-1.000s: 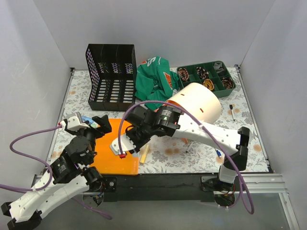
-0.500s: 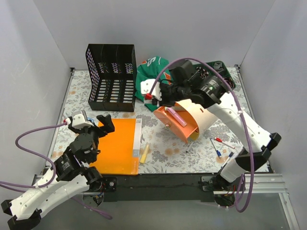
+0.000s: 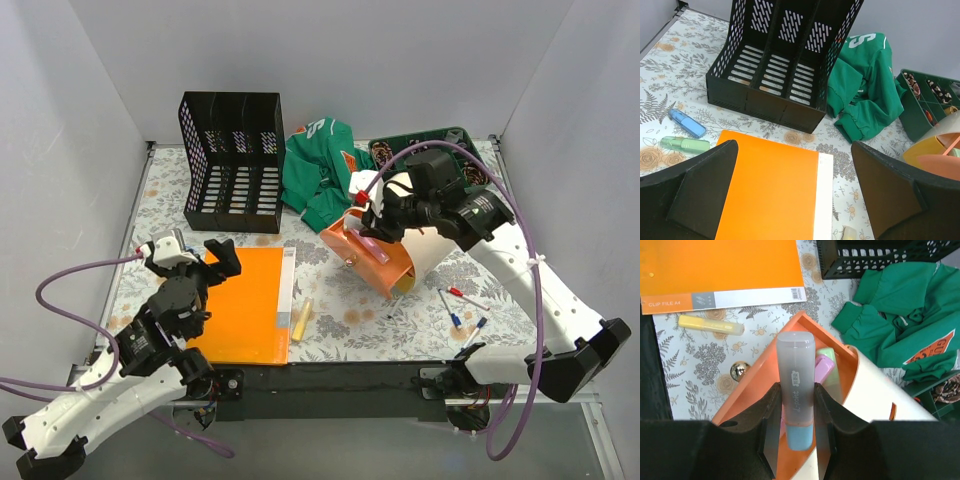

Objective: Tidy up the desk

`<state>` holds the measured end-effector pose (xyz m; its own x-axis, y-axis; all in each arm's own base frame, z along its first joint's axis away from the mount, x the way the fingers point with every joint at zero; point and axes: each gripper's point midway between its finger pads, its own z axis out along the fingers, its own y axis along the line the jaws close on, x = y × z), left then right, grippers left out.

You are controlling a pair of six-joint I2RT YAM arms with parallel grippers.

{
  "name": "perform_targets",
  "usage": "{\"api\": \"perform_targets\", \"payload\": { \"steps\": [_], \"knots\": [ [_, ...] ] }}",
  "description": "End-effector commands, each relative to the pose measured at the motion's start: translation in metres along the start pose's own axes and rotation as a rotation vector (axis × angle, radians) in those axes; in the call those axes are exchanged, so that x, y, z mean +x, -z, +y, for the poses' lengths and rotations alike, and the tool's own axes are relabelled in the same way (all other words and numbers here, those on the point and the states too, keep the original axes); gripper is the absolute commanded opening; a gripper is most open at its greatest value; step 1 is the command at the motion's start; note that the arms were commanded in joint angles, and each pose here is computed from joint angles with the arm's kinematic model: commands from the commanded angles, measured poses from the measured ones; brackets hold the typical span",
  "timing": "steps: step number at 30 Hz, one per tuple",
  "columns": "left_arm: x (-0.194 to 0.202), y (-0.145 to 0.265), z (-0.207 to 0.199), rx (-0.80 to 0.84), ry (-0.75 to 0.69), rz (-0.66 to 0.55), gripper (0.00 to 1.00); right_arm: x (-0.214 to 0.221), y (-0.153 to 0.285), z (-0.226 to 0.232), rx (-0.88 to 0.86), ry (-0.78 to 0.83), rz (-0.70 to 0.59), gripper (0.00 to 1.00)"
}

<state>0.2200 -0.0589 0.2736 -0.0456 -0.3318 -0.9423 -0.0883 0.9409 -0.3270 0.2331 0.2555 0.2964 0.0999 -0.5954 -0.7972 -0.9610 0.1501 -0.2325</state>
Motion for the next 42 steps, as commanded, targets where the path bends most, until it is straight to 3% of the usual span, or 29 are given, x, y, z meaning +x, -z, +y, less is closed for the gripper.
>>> {"api": "perform_targets", "payload": {
  "steps": [1,7,12,19,24,28,32,40,42],
  "knots": [
    [0.004,-0.003,-0.002,-0.002,-0.021,0.008,0.98,-0.017,0.015,-0.004,0.049,0.0,-0.121,0.19],
    [0.006,-0.004,-0.005,0.009,-0.025,0.018,0.98,0.001,0.019,-0.01,0.111,-0.008,-0.088,0.4],
    [0.014,0.0,-0.038,0.199,-0.022,0.049,0.98,0.0,0.033,-0.015,0.149,-0.008,-0.105,0.56],
    [0.038,0.008,-0.074,0.363,0.028,0.159,0.98,-0.003,0.054,-0.015,0.163,-0.041,-0.171,0.57],
    [0.097,0.033,-0.102,0.491,0.08,0.458,0.98,-0.001,0.077,-0.02,0.228,-0.08,-0.253,0.57],
    [0.14,0.052,-0.114,0.527,0.107,0.68,0.98,0.021,0.099,-0.043,0.385,-0.183,-0.249,0.57],
    [0.174,0.062,-0.12,0.53,0.068,0.845,0.98,0.04,0.122,-0.064,0.53,-0.287,-0.268,0.58],
    [0.215,0.07,-0.125,0.473,-0.002,1.02,0.89,0.079,0.165,-0.096,0.805,-0.434,-0.26,0.6],
    [0.227,0.069,-0.12,0.407,-0.031,1.046,0.86,0.081,0.166,-0.096,0.807,-0.444,-0.267,0.6]
  ]
}}
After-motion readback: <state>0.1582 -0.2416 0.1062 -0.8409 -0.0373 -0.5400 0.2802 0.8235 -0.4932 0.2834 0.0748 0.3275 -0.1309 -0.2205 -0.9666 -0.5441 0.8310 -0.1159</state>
